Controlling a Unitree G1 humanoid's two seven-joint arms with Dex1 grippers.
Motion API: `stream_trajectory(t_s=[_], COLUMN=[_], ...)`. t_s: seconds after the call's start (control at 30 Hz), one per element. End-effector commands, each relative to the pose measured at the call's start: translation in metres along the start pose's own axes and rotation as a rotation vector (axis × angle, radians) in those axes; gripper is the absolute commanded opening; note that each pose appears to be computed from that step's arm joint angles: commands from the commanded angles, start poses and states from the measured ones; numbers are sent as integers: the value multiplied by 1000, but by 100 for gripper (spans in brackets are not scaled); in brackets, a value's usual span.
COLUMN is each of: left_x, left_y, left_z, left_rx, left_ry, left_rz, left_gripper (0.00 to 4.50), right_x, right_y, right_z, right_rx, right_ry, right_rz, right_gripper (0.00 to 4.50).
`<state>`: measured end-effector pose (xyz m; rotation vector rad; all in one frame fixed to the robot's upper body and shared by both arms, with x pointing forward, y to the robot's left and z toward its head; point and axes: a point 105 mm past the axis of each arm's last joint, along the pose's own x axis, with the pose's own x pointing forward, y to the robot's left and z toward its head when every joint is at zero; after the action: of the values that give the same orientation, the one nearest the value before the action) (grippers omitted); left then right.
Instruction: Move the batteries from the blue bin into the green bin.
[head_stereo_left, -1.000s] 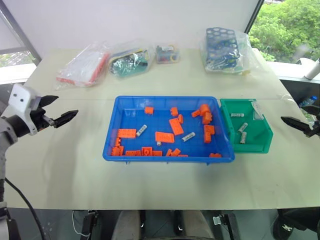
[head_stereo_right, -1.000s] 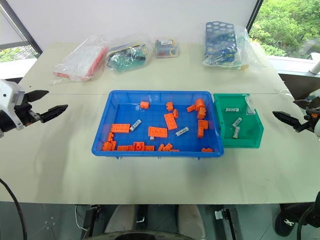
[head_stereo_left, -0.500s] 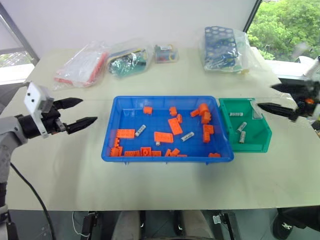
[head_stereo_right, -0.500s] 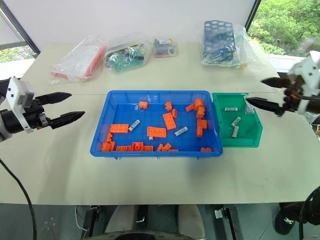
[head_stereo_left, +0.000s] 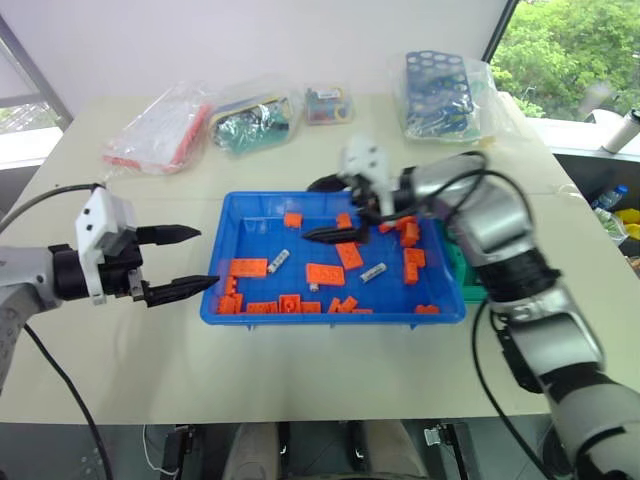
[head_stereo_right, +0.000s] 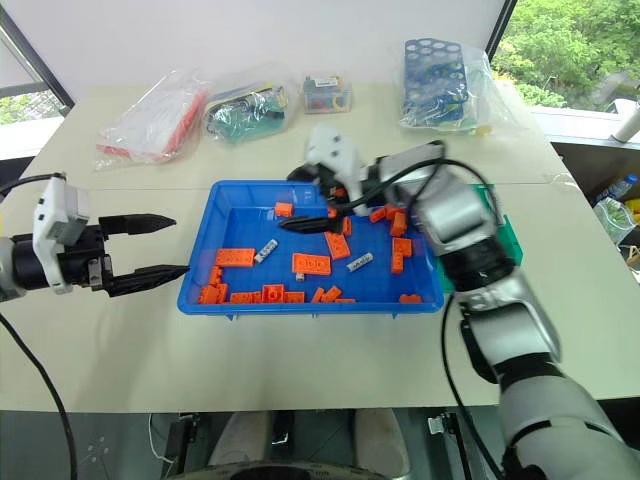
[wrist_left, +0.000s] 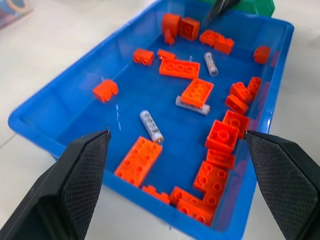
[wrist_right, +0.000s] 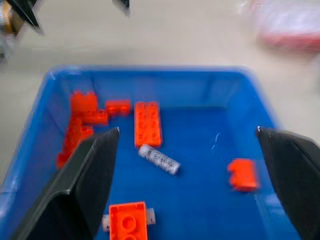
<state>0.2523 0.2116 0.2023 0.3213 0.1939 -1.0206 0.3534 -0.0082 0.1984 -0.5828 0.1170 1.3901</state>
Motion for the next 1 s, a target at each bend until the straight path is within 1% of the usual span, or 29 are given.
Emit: stream_trajectory(t_s=[0.03, 0.1, 0.17, 0.23, 0.4, 0.53, 0.67, 0.77, 0.8, 0.83, 0.87, 0.9, 0.93, 1.0], left_x=[-3, -3, -3, -4, -5, -5, -4, -4, -3, -3, -3, -2, -2, 0], left_y=[-5, -7, -8, -8, -9, -9, -7, -6, -6, -5, -5, -4, -4, -2], left_z=[5, 4, 4, 5, 10, 11, 15, 18, 18, 19, 19, 19, 19, 19], left_rx=[52, 51, 46, 47, 47, 49, 58, 61, 61, 61, 62, 62, 61, 57], left_ry=[4, 5, -1, -6, -33, -39, -52, -61, -62, -63, -64, -64, -65, -71], left_rz=[12, 15, 25, 36, 73, 84, 98, 101, 101, 100, 100, 100, 98, 96], left_gripper=[450, 450, 450, 450, 450, 450, 450, 450, 450, 450, 450, 450, 450, 450], right_x=[20, 32, 41, 47, 65, 74, 78, 77, 76, 76, 76, 76, 76, 76], right_y=[-4, -3, -1, 0, -2, -1, 3, 5, 5, 5, 5, 5, 5, 4], right_z=[-2, -10, -21, -28, -35, -33, -42, -48, -49, -49, -49, -49, -48, -46], right_rx=[-75, -79, -118, -156, -189, -192, -199, -187, -187, -182, -178, -173, -166, -158], right_ry=[53, 90, 152, 182, 217, 206, 225, 226, 225, 222, 219, 214, 207, 195], right_rz=[33, 59, 82, 101, 120, 128, 146, 156, 159, 158, 157, 155, 151, 143], right_gripper=[447, 447, 447, 447, 447, 447, 447, 367, 324, 279, 217, 171, 110, 11])
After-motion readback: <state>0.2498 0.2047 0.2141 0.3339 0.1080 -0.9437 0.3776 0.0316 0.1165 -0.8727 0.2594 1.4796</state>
